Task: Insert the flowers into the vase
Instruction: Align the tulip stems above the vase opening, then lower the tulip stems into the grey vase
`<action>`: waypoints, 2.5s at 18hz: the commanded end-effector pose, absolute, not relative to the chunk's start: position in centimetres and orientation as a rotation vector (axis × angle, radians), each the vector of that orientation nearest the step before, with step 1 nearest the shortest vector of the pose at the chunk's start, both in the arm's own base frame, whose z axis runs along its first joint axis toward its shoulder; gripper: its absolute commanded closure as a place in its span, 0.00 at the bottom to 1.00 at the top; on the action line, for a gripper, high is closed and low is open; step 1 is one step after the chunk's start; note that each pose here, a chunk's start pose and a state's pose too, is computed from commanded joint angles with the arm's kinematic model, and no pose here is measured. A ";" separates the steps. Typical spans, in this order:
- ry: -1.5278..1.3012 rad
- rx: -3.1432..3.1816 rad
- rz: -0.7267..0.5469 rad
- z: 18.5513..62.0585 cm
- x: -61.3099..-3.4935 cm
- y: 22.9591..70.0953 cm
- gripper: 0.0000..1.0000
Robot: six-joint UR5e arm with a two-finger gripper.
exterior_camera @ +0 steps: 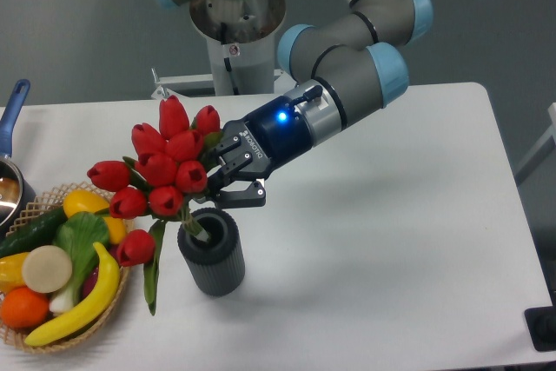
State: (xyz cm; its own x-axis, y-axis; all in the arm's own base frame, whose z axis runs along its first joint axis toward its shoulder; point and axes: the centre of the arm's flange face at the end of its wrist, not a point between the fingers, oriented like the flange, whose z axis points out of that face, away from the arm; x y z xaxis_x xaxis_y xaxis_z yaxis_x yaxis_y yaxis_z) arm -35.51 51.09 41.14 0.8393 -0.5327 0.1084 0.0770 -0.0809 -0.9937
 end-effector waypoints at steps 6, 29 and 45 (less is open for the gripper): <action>0.341 -1.591 -0.549 39.2 -35.9 51.1 0.74; 0.241 -1.663 -0.593 29.8 -37.7 50.3 0.73; 0.307 -1.676 -0.522 27.5 -36.8 49.3 0.01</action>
State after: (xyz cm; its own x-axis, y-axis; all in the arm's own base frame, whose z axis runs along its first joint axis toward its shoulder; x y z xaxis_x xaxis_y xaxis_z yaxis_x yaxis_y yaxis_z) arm -36.76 49.33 27.48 0.8605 -0.4821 0.1648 0.0903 -0.1740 -0.9806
